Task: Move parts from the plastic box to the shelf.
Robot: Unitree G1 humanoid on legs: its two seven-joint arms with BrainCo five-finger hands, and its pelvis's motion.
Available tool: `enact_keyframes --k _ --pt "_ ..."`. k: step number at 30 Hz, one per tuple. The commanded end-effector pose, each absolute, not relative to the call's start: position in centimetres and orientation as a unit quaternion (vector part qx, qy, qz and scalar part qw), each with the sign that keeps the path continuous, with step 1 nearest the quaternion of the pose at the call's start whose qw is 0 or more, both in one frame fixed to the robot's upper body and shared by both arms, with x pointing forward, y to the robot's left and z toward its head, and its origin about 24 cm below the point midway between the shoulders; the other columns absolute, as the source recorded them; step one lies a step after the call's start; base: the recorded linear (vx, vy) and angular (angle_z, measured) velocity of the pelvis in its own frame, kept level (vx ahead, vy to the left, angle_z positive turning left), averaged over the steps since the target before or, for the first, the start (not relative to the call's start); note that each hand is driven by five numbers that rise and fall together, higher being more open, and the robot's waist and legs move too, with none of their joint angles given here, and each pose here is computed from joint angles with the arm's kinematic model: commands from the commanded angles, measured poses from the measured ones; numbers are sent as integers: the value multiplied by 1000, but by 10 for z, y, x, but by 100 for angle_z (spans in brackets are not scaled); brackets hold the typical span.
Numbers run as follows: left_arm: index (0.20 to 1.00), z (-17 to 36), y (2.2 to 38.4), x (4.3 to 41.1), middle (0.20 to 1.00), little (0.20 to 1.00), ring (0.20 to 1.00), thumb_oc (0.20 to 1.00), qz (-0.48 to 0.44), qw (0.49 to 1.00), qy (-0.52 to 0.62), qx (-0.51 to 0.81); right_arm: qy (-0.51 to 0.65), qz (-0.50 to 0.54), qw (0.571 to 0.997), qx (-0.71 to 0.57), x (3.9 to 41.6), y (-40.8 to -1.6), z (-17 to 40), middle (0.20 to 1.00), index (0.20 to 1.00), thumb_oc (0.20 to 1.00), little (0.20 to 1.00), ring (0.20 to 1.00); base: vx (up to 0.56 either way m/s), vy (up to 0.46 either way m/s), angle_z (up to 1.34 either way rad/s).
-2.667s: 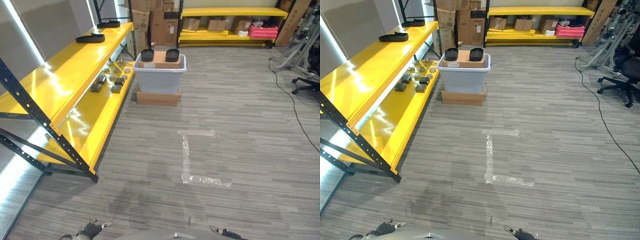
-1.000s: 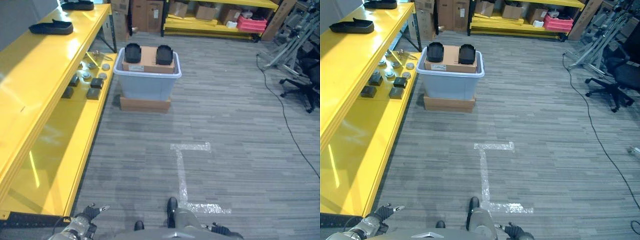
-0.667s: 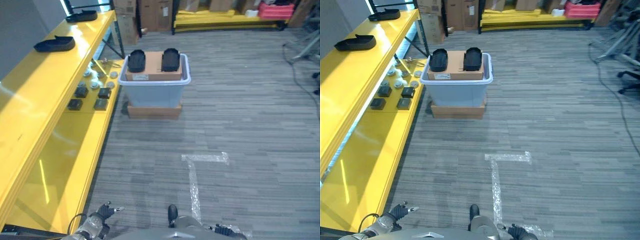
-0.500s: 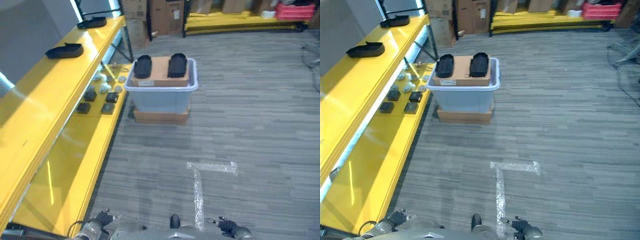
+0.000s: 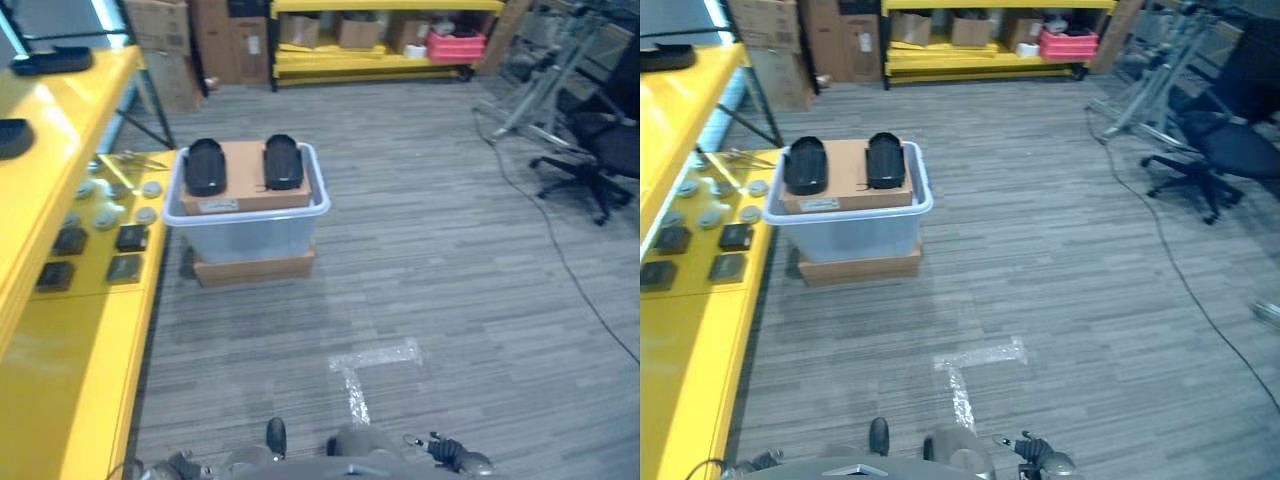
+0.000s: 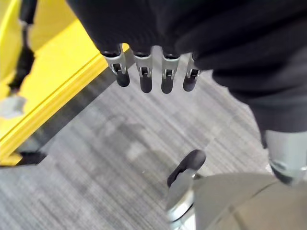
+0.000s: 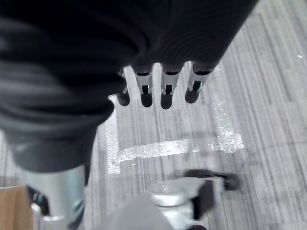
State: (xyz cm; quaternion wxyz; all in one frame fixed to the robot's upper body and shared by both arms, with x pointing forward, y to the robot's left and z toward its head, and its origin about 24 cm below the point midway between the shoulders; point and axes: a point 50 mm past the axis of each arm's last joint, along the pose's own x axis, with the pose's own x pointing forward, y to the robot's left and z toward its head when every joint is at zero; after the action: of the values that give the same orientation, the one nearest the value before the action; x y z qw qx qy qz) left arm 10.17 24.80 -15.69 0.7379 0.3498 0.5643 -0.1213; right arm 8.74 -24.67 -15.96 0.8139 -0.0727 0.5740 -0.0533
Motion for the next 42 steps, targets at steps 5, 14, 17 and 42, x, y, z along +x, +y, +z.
enact_keyframes --k 5,14,17,42 --pt "1000 -148 235 142 1000 1000 1000 1000 -90 787 514 329 592 -86 797 -87 78 -272 -155 1000 1000 1000 1000 1000 321 -173 54" --pt "1000 -166 216 97 1000 1000 1000 1000 -89 767 576 268 546 -110 821 -125 112 -299 -136 1000 1000 1000 1000 1000 307 -204 36" --pt "1000 -169 217 80 1000 1000 1000 1000 -103 746 597 277 526 -113 832 -133 123 -300 -132 1000 1000 1000 1000 1000 291 -8 19" --pt "1000 -155 208 132 1000 1000 1000 1000 -20 822 497 278 37 -203 941 -267 231 -286 20 1000 1000 1000 1000 1000 176 11 -7"
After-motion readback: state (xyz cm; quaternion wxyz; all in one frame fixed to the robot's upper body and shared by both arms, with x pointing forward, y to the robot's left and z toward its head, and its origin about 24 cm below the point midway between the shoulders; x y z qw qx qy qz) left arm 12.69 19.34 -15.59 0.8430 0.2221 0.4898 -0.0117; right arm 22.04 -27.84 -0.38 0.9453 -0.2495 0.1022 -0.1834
